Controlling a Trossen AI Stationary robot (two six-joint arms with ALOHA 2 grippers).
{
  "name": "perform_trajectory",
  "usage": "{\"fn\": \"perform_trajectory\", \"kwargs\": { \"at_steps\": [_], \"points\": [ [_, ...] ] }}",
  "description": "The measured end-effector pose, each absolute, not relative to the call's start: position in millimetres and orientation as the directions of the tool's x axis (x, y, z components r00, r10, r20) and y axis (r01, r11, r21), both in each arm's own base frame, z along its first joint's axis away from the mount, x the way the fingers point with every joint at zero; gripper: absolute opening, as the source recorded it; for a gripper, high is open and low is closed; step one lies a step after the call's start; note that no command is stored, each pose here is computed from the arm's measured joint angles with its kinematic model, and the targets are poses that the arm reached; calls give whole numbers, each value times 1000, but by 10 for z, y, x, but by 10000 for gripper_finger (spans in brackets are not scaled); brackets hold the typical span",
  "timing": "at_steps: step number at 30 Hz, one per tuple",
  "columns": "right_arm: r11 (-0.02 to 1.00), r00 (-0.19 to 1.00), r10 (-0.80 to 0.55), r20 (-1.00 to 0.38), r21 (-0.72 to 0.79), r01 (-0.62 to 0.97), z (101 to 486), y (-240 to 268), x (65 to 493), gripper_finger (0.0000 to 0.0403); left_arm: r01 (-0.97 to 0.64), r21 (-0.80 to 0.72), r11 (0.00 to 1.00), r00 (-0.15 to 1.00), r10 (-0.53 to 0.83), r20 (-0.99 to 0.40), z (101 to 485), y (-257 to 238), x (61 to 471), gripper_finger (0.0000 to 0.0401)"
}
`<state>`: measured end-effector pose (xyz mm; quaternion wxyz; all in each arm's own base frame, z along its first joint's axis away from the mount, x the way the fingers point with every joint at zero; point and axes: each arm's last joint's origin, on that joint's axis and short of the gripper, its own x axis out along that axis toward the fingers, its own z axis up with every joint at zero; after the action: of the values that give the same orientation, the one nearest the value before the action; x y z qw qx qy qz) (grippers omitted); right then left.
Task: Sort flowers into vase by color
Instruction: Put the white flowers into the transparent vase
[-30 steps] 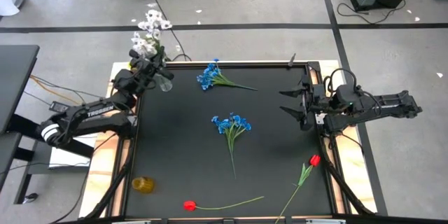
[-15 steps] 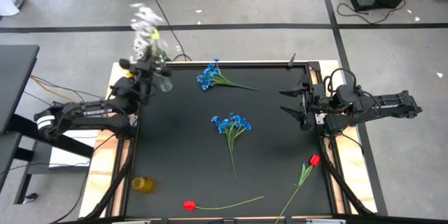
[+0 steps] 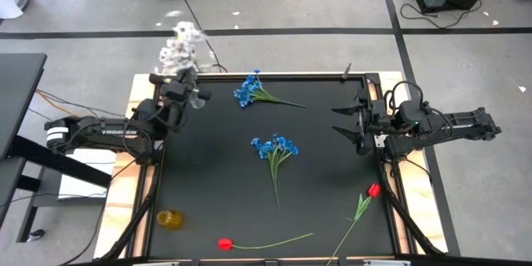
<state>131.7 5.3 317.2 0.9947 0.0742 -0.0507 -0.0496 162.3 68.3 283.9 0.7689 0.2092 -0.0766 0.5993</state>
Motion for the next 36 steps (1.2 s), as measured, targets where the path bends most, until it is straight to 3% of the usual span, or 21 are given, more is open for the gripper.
{"fn": "perform_trajectory", "kwargs": {
  "at_steps": [6, 12, 17, 22, 25, 30, 32, 36],
  "points": [
    [984, 990, -106, 94, 153, 91, 3173, 53, 1317, 286, -923, 246, 297, 376, 838, 396, 2849, 640, 1707, 5],
    [984, 990, -106, 93, 153, 91, 3172, 53, 1317, 286, -826, 75, 559, 534, 732, 424, 2785, 606, 1831, 5],
    [984, 990, -106, 93, 153, 91, 3172, 53, 1317, 286, -766, -26, 642, 601, 729, 327, 2577, 610, 2017, 4],
    [984, 990, -106, 93, 153, 91, 3172, 53, 1317, 286, -737, -3, 676, 658, 717, 232, 2308, 574, 2227, 4],
    [984, 990, -107, 94, 153, 91, 3173, 53, 1317, 286, -777, -14, 630, 607, 754, 249, 2282, 572, 2250, 4],
    [984, 990, -106, 94, 153, 91, 3173, 53, 1316, 286, -935, 69, 347, 354, 910, 217, 2270, 625, 2194, 4],
    [984, 990, -106, 94, 153, 91, 3173, 53, 1317, 286, -947, 112, 302, 320, 920, 224, 2259, 676, 2180, 4],
    [984, 990, -107, 94, 153, 92, 3173, 53, 1316, 286, -969, 54, 240, 245, 927, 283, 2270, 830, 2113, 4]
  ]
}}
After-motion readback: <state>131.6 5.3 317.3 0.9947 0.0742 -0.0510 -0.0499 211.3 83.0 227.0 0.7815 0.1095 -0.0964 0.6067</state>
